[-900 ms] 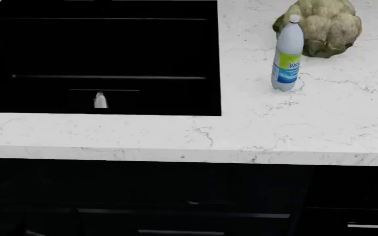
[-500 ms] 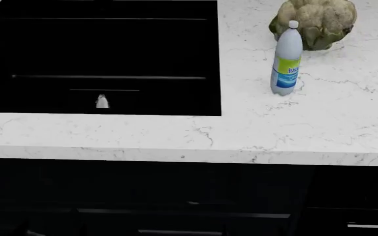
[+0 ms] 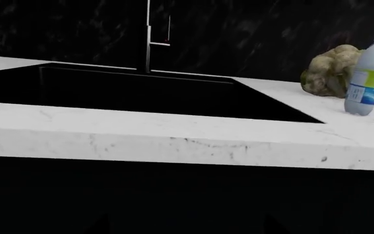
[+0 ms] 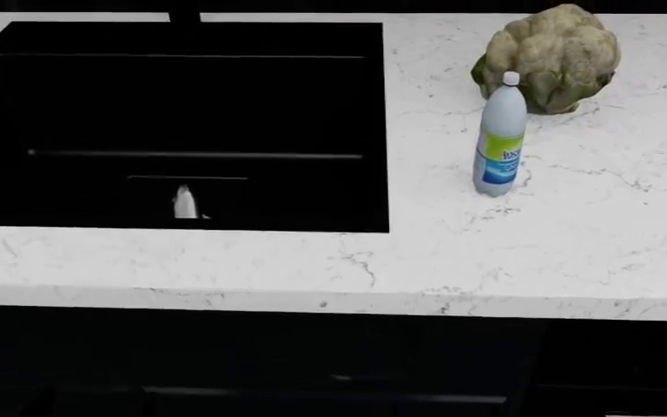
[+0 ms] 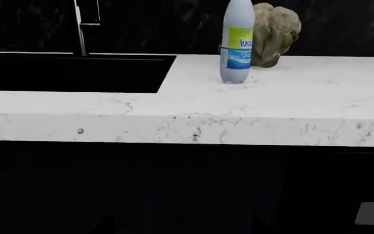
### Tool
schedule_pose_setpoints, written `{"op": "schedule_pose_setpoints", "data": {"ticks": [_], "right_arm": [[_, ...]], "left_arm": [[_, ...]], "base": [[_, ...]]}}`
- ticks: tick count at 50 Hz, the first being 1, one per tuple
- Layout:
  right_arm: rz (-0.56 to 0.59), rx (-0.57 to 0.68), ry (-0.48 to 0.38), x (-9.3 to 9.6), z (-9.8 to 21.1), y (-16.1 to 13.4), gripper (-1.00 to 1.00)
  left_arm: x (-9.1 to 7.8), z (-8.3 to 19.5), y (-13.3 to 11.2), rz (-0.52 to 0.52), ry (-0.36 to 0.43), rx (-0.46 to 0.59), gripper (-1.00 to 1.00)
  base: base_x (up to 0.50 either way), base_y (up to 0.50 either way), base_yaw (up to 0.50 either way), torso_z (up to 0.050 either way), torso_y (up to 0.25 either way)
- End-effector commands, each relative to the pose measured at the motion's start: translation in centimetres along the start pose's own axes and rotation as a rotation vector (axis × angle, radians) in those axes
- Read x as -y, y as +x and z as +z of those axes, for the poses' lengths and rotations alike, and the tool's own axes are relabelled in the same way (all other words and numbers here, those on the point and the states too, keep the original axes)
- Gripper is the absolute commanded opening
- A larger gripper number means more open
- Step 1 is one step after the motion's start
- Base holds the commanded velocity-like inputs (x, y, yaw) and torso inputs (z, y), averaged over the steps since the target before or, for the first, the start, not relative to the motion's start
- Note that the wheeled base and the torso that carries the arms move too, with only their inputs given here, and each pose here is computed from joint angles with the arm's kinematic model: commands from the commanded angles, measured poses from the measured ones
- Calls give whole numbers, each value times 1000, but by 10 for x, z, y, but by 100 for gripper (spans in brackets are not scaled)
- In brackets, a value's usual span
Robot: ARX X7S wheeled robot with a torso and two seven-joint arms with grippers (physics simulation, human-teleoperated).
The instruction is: Turn the sink spout to the right.
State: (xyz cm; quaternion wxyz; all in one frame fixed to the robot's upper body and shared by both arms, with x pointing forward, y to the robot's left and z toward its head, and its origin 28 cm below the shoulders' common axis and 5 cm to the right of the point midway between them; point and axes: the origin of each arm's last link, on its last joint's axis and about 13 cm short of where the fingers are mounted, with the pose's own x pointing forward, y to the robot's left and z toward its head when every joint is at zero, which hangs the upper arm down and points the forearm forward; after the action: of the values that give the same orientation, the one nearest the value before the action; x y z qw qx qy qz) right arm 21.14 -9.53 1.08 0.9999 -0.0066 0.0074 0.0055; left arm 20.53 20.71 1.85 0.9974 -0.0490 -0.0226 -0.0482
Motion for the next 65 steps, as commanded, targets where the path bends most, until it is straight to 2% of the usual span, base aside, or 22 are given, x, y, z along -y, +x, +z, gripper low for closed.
{"op": "schedule_pose_setpoints", "data": {"ticks": [1, 22, 23, 26, 27, 28, 29, 31, 35, 36, 45, 50, 51, 54, 65], "right_arm": [[0, -7, -2, 0, -1, 0, 100], [-1, -3, -5, 0, 0, -1, 100], [-6, -2, -3, 1, 0, -1, 100], [-10, -2, -1, 2, 4, -1, 100], [-2, 1, 13, 1, 14, -4, 100], [2, 15, 7, 1, 19, -4, 100], [-4, 30, 42, 2, 25, -4, 100], [-7, 45, 16, 3, 33, -5, 100], [-17, 62, 41, 9, 43, -6, 100], [-15, 72, 19, 10, 47, -7, 100], [-25, 132, 19, 15, 80, -12, 100], [-59, 176, -53, 16, 88, -13, 100], [-59, 174, -41, 16, 91, -14, 100], [-60, 191, -47, 17, 98, -13, 100], [-87, 233, -63, 25, 122, -12, 100]], "left_arm": [[-1, 0, 0, -12, -19, -1, 100], [0, 0, -1, -2, -17, 3, 100], [-2, -2, 1, 36, 14, -11, 100], [0, 2, -3, 31, 56, 20, 100], [-2, 7, -2, 50, 105, 58, 100], [-3, 9, -2, 57, 111, 69, 100], [-5, 12, -2, 57, 100, 56, 100], [-7, 16, -2, 77, 100, 60, 100], [-6, 32, -4, 102, 104, 81, 100], [-7, 38, -4, 112, 83, 88, 100], [-6, 68, -6, 116, 64, 154, 100], [-4, 88, -7, 111, 65, 219, 100], [-5, 91, -7, 94, 47, 216, 100], [-5, 100, -9, 99, 75, 249, 100], [-9, 123, -11, 123, 77, 302, 100]], "base": [[0, 0, 0, 50, 0], [0, 0, 0, 50, 0], [0, 0, 0, 25, 0], [0, 0, 0, 0, 0], [0, 0, 0, 0, 0], [0, 0, 0, 0, 0], [0, 0, 0, 0, 0], [0, 0, 0, 0, 0], [0, 0, 0, 0, 0], [0, 0, 0, 0, 0], [0, 0, 0, 0, 0], [0, 0, 0, 0, 0], [0, 0, 0, 0, 0], [0, 0, 0, 0, 0], [0, 0, 0, 0, 0]]}}
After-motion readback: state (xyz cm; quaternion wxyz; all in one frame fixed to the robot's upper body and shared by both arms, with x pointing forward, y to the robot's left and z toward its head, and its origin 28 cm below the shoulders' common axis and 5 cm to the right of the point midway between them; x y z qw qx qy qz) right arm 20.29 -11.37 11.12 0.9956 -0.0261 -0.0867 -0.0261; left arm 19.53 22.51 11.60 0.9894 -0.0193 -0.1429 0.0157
